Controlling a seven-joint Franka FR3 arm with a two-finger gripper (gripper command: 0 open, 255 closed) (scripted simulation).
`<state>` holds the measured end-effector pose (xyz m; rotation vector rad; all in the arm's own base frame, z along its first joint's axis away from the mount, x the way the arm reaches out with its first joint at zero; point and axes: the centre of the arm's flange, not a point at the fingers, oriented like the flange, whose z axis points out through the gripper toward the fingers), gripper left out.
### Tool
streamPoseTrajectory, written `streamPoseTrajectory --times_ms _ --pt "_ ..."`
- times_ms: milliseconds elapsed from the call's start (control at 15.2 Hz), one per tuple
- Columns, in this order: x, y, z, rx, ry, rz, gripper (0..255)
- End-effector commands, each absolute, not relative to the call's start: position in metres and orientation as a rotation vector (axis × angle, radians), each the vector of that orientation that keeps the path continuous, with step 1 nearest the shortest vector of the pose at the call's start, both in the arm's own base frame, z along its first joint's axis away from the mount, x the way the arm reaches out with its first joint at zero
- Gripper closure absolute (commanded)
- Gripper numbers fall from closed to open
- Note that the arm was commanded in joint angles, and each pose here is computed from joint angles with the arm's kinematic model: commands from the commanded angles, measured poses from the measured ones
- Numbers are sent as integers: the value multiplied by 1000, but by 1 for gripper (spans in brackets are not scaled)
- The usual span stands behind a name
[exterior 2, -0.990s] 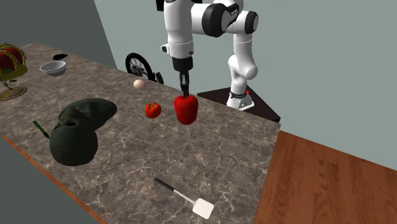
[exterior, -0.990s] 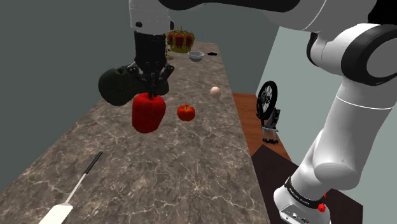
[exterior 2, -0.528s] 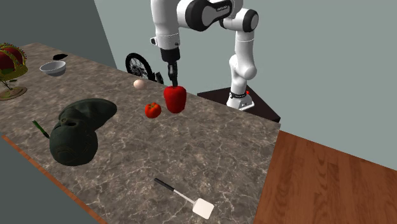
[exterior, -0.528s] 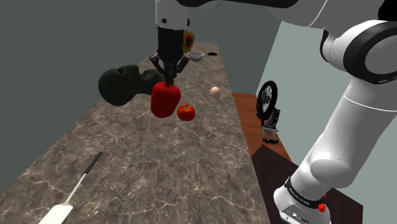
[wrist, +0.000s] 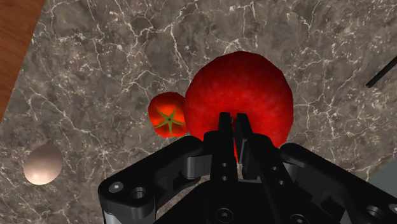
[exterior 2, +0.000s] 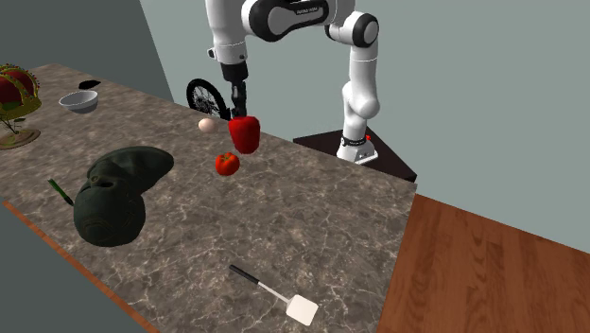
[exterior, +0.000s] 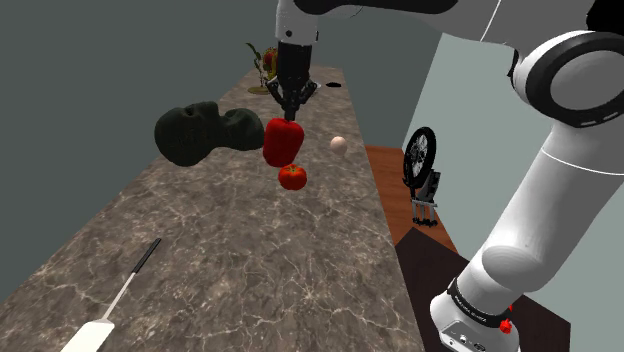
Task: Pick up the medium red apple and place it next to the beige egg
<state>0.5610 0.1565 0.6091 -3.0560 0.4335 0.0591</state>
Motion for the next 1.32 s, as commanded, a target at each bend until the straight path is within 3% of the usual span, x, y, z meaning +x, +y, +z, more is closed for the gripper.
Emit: streamPoseTrajectory --times_ms 0,1254 --pt "569 131 611 -3056 431 59 255" --pt "654 -110 612 -3056 431 59 255"
